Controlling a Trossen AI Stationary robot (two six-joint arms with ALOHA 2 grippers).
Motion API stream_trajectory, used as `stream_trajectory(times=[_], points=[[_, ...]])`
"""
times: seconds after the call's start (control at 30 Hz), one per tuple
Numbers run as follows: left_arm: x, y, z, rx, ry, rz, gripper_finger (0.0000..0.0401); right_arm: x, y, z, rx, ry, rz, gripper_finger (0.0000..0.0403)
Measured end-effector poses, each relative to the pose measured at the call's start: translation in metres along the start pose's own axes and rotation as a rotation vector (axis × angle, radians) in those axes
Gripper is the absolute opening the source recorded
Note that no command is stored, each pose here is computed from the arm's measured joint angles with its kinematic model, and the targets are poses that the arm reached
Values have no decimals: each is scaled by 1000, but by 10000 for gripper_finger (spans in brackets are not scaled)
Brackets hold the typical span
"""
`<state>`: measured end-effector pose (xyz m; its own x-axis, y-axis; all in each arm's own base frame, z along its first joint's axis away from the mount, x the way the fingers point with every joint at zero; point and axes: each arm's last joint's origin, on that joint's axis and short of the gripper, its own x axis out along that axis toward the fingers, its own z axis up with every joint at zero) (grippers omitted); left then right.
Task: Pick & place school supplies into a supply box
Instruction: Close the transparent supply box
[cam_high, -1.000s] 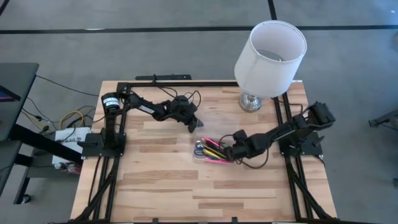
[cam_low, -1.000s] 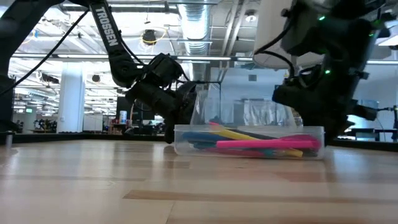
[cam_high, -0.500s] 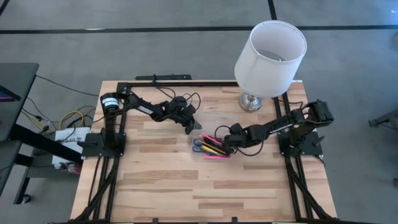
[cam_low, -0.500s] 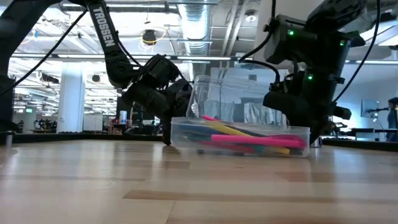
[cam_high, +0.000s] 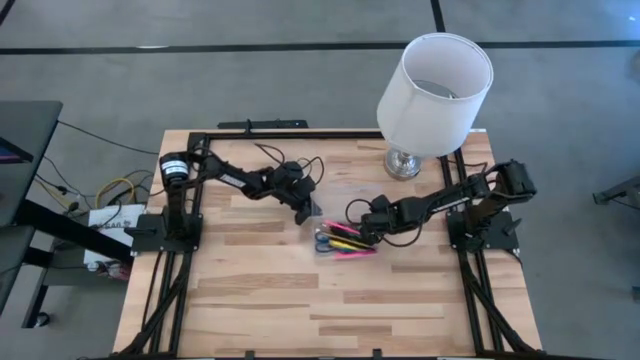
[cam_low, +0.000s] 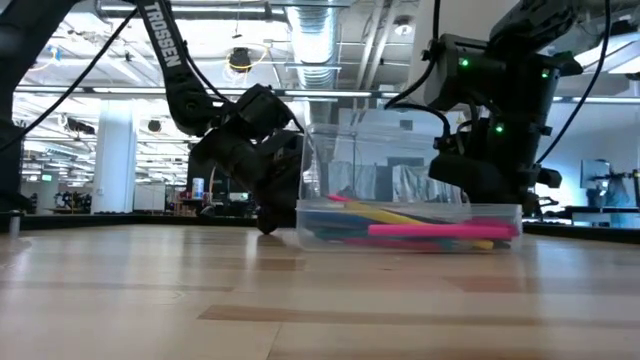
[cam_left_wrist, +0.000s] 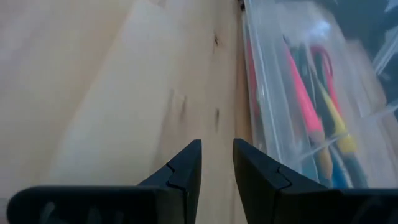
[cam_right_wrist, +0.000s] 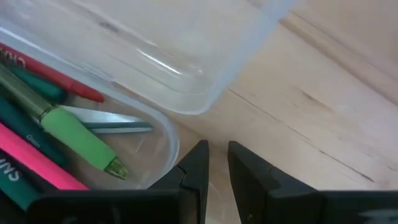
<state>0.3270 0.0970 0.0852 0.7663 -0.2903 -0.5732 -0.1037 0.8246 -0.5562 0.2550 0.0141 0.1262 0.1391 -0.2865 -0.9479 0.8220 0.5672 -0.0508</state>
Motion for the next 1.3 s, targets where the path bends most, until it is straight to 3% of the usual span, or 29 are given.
stream_trajectory(times=[0.5, 0.83, 1.3], points=[[-7, -44, -16, 54, 203, -15, 86, 4, -5, 10, -50, -13, 2, 54], [1, -66, -29, 130, 280, -23, 86, 9, -6, 30, -116, -97, 53, 54], [12, -95, -48, 161, 357, -39, 86, 11, -4, 57, -199, -196, 202, 54]])
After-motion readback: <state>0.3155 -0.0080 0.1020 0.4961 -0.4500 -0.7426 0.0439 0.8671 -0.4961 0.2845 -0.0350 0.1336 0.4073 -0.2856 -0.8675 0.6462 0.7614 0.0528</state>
